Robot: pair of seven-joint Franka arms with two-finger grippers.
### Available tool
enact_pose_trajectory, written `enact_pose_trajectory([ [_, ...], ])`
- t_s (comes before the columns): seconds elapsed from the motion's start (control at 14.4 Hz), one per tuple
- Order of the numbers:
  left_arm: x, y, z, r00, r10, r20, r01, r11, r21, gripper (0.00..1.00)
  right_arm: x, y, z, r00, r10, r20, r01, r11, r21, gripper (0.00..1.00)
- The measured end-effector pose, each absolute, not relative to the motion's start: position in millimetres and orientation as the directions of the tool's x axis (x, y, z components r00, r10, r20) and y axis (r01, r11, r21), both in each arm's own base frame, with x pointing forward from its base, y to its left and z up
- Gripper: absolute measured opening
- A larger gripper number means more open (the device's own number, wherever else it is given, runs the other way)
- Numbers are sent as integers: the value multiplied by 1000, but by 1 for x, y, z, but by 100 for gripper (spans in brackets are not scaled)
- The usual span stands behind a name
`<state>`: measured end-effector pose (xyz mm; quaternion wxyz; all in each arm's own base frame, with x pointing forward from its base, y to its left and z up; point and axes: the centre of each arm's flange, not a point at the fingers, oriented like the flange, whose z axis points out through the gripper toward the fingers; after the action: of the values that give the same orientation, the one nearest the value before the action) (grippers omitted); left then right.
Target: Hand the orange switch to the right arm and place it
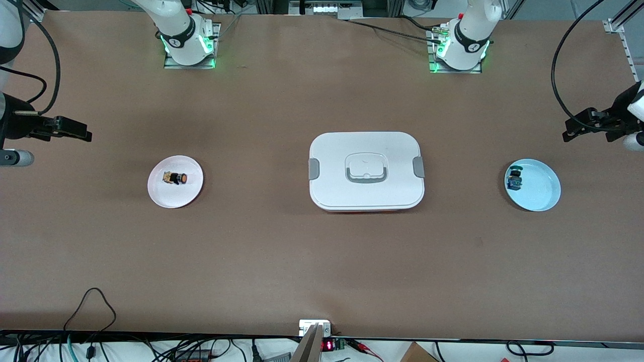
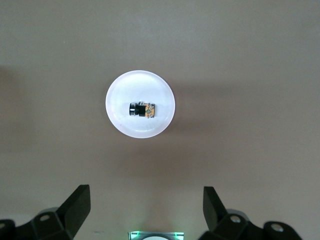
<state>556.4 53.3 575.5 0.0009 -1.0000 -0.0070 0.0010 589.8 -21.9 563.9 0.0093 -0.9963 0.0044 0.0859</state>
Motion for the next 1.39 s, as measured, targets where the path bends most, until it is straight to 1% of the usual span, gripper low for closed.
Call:
enact_pose_trajectory([
  [0.28, 556, 53, 575, 1000, 13, -2, 13, -1000, -2, 100, 567, -23, 551, 993, -10, -114, -14, -999, -29, 100],
  [0.42, 556, 53, 575, 1000, 12, -2, 12, -1000, -2, 100, 560, -22, 558, 996, -8, -92, -11, -999, -33, 100],
  [0.77, 557, 53, 575, 1000, 12, -3, 12, -1000, -2, 100, 557, -22, 579, 999, -6, -42, -8, -999, -35, 100],
  [1.18, 557, 53, 575, 1000, 13, -3, 13, -1000, -2, 100, 557, -7, 578, 999, 5, -48, 4, -999, -33, 100],
  [1.39, 557, 54, 575, 1000, 13, -3, 13, -1000, -2, 100, 558, -5, 587, 999, 8, -34, 7, -1000, -27, 100],
])
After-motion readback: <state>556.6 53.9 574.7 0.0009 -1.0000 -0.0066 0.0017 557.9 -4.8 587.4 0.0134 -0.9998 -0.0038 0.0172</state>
